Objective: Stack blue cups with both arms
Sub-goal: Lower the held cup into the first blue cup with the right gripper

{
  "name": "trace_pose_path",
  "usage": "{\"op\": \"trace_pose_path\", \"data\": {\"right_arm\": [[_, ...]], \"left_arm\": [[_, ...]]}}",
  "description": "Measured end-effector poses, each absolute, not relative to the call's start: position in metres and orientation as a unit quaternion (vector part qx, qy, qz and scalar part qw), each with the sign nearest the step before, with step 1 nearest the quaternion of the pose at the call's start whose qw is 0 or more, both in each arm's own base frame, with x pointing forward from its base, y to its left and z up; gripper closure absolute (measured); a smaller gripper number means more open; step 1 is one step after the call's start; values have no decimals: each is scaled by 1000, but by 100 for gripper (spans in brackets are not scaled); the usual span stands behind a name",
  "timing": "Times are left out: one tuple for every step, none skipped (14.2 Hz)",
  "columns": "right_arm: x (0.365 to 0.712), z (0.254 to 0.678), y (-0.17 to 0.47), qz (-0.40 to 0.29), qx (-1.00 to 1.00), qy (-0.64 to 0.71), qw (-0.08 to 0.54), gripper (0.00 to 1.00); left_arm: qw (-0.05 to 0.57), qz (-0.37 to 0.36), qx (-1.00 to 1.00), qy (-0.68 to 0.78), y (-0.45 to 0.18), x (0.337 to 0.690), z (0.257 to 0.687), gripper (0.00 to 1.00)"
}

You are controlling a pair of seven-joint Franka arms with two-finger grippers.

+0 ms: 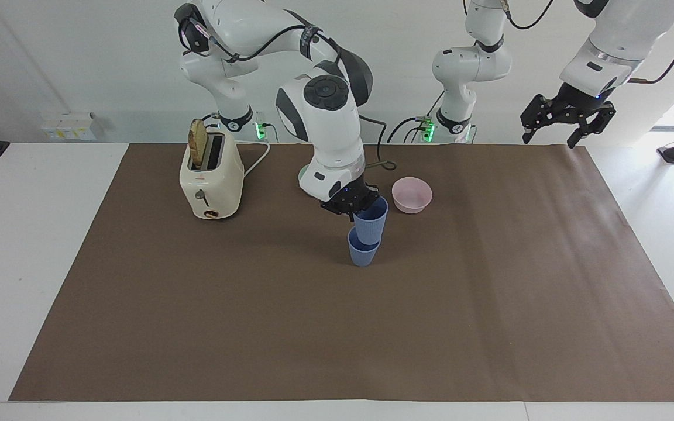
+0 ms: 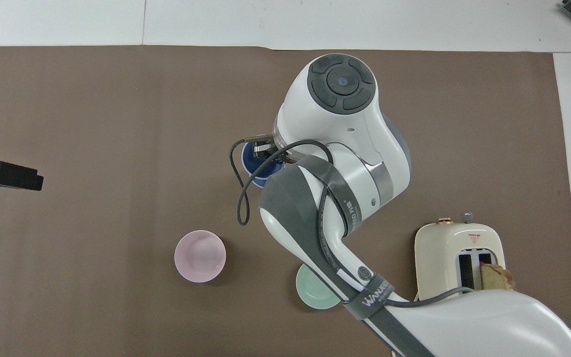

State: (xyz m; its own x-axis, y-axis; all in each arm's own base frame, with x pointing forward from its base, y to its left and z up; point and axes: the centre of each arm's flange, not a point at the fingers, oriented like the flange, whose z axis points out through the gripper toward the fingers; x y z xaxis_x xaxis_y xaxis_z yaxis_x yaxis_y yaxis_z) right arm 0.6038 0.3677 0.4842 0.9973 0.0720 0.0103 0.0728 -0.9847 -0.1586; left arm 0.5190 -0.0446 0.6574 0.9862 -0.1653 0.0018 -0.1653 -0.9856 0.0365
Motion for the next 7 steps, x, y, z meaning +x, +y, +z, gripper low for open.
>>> {"op": "trace_pose_path", "data": {"right_arm": [[604,481,367,0,-996,-36,78,96],[603,477,366,3,-996,-35,76,96],[603,473,367,5,-997,-36,75,96],[602,467,368,6,-996,-36,75,96],[601,461,369,7,-997,-37,74,96],[600,455,370,9,-997,-37,74,96],[600,451,370,11,-997,-37,73,96]], "left_arm": [[18,-1,996,-83,-45,519,657,0],[18,-1,996,-83,-45,519,657,0],[18,-1,996,-83,-45,519,657,0],[18,-1,996,-83,-45,519,657,0],[18,-1,996,-83,-45,519,657,0],[18,-1,996,-83,-45,519,657,0],[18,-1,996,-83,-45,519,657,0]]}}
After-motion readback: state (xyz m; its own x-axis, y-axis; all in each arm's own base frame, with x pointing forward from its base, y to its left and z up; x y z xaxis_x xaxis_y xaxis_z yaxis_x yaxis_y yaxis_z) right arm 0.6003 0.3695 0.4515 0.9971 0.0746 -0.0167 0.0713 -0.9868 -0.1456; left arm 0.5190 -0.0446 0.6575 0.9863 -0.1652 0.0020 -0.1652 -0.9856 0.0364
